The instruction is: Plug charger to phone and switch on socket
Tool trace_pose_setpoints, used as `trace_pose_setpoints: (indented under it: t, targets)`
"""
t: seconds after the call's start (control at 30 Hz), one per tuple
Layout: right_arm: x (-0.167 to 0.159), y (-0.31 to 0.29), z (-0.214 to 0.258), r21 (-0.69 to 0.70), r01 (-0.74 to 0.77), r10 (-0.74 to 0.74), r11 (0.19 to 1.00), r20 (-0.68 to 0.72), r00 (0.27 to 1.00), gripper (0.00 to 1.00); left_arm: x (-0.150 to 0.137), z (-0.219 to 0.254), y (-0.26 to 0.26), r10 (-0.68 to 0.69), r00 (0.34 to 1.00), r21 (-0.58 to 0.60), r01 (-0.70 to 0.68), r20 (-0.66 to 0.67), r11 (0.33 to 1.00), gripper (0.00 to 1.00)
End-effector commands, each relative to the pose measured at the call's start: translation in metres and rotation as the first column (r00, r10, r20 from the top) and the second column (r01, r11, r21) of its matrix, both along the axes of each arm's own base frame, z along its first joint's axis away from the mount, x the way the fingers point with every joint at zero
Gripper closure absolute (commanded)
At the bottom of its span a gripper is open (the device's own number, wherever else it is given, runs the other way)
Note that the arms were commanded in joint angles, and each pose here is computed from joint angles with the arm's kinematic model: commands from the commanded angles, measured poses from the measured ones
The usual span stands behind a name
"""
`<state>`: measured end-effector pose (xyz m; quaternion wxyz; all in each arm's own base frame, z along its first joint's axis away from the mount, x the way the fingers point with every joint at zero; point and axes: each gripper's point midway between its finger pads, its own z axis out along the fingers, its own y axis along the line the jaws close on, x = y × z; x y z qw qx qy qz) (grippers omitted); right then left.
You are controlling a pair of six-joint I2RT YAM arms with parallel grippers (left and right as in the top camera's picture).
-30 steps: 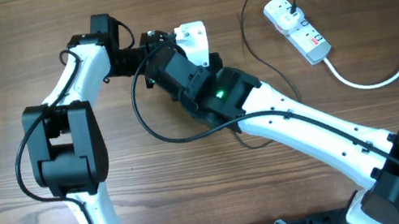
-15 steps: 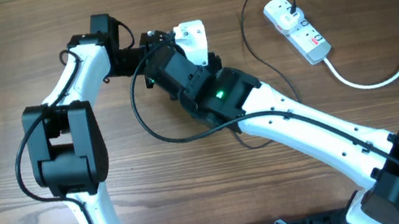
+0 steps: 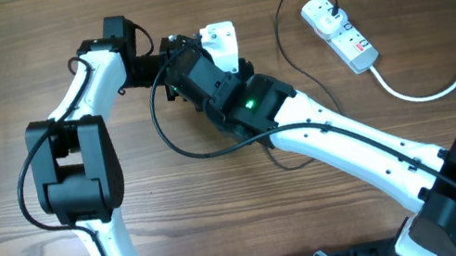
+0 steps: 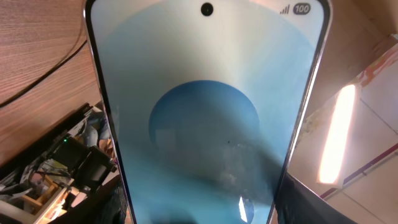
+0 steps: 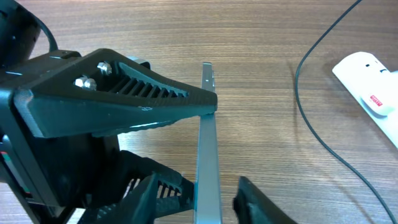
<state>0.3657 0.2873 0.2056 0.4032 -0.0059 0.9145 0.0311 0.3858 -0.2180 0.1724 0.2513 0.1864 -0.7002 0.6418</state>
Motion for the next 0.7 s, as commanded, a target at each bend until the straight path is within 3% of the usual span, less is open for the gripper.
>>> trace_pose_setpoints:
  t: [0.0, 0.17, 0.37, 0.47, 0.67]
  targets:
    - [0.0059, -0.0005, 0.0013, -0.006, 0.019, -0.019, 1.0, 0.019, 1.0, 0.64, -0.0038, 0.0261, -0.0005, -0.006, 0.999, -0.06, 0.008, 0.035, 0.998, 0.38]
    - [0.0064, 0.0003, 0.0019, -0.001, 0.019, -0.019, 1.0, 0.022, 1.0, 0.68, -0.0038, 0.0261, -0.0005, -0.006, 0.999, -0.06, 0.008, 0.035, 0.998, 0.38]
    - [0.0057, 0.0022, 0.0014, 0.006, 0.011, -0.011, 1.0, 0.016, 1.0, 0.82, -0.0038, 0.0261, -0.0005, -0.006, 0.999, -0.06, 0.008, 0.035, 0.998, 0.38]
    - [0.0058, 0.002, 0.0013, 0.006, 0.012, -0.012, 1.0, 0.016, 1.0, 0.95, -0.0038, 0.0261, -0.0005, -0.006, 0.999, -0.06, 0.008, 0.035, 0.998, 0.38]
    - [0.0066, 0.0029, 0.0027, 0.015, 0.015, -0.016, 1.0, 0.021, 1.0, 0.95, -0.0038, 0.0261, -0.0005, -0.006, 0.999, -0.06, 0.008, 0.035, 0.998, 0.38]
